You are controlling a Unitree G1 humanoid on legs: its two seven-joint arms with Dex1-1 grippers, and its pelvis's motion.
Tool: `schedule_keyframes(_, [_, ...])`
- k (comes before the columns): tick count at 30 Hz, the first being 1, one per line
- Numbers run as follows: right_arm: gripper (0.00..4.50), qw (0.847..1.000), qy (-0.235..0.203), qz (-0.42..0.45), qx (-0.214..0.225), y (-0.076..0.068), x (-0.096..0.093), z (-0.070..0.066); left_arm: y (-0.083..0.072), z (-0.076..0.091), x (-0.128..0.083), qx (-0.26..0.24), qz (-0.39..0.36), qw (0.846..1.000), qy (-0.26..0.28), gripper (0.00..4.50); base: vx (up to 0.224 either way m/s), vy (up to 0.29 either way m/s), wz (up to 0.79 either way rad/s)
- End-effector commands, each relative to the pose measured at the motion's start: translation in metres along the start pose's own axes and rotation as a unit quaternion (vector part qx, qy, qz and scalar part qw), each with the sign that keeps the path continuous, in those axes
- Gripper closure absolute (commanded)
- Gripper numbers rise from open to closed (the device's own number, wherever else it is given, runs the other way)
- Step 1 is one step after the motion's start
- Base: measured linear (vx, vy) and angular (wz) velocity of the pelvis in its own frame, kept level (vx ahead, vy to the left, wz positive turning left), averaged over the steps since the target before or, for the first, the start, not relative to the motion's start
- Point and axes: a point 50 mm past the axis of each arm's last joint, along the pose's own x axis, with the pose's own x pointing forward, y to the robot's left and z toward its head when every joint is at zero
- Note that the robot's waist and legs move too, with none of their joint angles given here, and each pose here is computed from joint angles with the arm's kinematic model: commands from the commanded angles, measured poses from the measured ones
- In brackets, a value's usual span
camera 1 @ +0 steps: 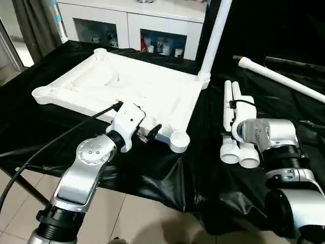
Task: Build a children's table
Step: Pick table leg
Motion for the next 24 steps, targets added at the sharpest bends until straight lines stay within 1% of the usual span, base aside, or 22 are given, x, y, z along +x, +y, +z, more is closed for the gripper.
schedule_keyframes(1, [0.0, 1.0, 0.01, 0.005, 0.012, 0.0, 0.0, 0.002, -0.005, 0.004, -0.001, 0.004, -0.02, 1.0, -0.004, 0.06, 0.0, 0.0, 0.0])
schedule_keyframes(8, [0.0, 0.999, 0.038, 0.019, 0.015, 0.005, 0.005, -0.003, -0.017, 0.004, -0.007, 0.007, -0.085, 0.996, 0.005, 0.06, 0.0, 0.0, 0.0])
schedule_keyframes(14, [0.0, 0.998, 0.052, 0.021, 0.011, 0.007, 0.009, -0.006, -0.018, 0.003, -0.01, 0.011, -0.093, 0.996, 0.009, 0.06, 0.0, 0.0, 0.0])
schedule_keyframes(15, [0.17, 0.998, 0.052, 0.021, 0.011, 0.007, 0.01, -0.006, -0.018, 0.004, -0.01, 0.011, -0.092, 0.996, 0.009, 0.02, 0.0, 0.0, 0.0])
schedule_keyframes(16, [0.17, 0.998, 0.053, 0.021, 0.01, 0.007, 0.01, -0.006, -0.018, 0.004, -0.011, 0.011, -0.092, 0.996, 0.009, 0.02, 0.0, 0.0, 0.0])
schedule_keyframes(18, [0.38, 0.998, 0.054, 0.021, 0.008, 0.007, 0.011, -0.007, -0.018, 0.004, -0.011, 0.011, -0.092, 0.996, 0.009, 0.0, 0.0, 0.0, 0.0])
schedule_keyframes(19, [0.38, 0.998, 0.055, 0.022, 0.008, 0.008, 0.012, -0.007, -0.018, 0.004, -0.011, 0.012, -0.093, 0.996, 0.01, 0.0, 0.0, 0.0, 0.0])
schedule_keyframes(22, [0.78, 0.998, 0.056, 0.023, 0.006, 0.008, 0.012, -0.007, -0.018, 0.004, -0.012, 0.012, -0.094, 0.995, 0.01, 0.0, 0.0, 0.0, 0.0])
schedule_keyframes(24, [0.86, 0.998, 0.056, 0.025, 0.005, 0.009, 0.013, -0.007, -0.018, 0.004, -0.012, 0.012, -0.095, 0.995, 0.011, 0.0, 0.0, 0.0, 0.0])
